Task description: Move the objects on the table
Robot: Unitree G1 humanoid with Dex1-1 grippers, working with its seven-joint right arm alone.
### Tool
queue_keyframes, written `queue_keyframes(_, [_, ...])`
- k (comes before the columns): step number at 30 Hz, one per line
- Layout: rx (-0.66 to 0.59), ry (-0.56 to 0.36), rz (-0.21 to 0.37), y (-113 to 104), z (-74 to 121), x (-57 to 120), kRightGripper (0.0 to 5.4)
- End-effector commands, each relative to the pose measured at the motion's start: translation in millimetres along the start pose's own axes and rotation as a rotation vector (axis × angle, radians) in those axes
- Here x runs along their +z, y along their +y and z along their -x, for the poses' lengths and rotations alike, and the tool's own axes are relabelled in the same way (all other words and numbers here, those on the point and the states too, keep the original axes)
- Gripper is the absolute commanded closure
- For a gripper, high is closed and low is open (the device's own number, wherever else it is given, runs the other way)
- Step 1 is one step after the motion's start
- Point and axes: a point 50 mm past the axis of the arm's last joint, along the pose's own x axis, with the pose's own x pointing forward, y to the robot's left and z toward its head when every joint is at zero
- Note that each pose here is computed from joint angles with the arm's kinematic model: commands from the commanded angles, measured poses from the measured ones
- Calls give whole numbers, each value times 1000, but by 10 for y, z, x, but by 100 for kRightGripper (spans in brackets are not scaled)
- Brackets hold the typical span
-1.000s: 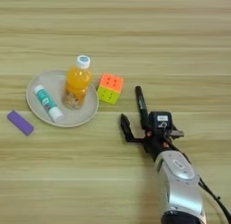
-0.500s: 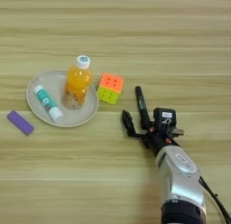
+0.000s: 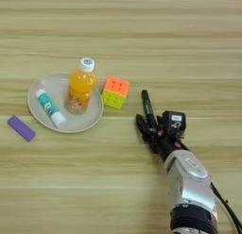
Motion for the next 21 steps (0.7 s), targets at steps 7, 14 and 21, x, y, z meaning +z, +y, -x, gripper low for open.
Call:
queue_keyframes(7, [23,-19,35,49,-52,100,379])
queue_keyframes(14, [40,-26,31,106,-69,104,432])
queue_keyframes(21, [80,-35,27,240,-126,114,433])
